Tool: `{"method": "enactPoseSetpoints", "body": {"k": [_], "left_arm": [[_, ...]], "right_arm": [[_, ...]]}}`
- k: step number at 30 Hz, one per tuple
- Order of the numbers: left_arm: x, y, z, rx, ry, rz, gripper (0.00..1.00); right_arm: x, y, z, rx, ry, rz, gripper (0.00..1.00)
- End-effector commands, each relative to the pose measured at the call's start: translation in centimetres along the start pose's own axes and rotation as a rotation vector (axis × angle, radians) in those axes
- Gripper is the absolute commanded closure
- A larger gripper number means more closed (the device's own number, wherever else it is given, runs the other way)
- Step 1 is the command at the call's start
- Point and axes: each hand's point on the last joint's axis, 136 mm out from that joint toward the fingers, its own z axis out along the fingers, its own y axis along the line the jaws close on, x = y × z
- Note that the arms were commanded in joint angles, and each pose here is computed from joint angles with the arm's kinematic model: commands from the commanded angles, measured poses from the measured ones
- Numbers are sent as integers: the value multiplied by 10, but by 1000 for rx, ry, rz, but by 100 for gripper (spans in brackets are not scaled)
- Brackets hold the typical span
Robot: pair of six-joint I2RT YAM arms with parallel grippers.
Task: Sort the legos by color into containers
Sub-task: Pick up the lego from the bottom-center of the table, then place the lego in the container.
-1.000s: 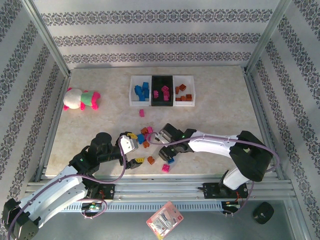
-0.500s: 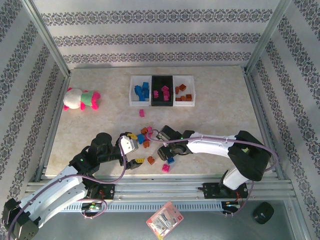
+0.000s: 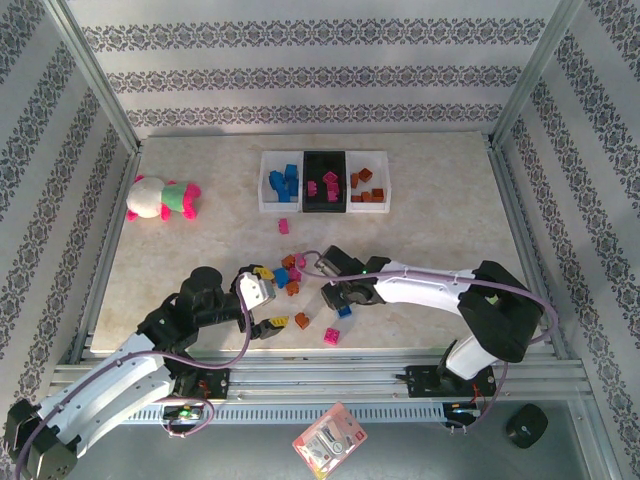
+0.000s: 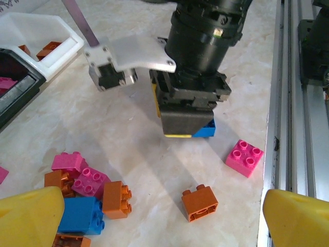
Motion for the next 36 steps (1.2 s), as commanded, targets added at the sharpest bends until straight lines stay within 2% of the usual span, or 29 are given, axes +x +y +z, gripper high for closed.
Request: {"method": "enactPoseSetpoints", "body": {"k": [1,5,12,20,26,31,36], "left_arm": [[-2,2,0,-25,-24,-13,1],[-7,7,2,-42,-41,-36,1],[-8,15,3,-79,-31,-69,1],[-8,24,1,-128,-25,-87,1],[-5,28,2,-154,-21,-76,1],[-2,27,3,-150,-10,-59,1],[-3,26,6,-131,4,-57,1]], "right_arm": [[-42,-2,-20,-10,-126,18,72],[-91,-3,-27,-20,-236,12,72],[-216,-6,-45,-45,-462,5,72],[-323,-17,-20,-46,-611,29,70],[-366,-35,16,-5,-648,41,70],[-381,-45,30,11,-650,44,67],[-386,-39,-3,-13,-682,15,40]]}}
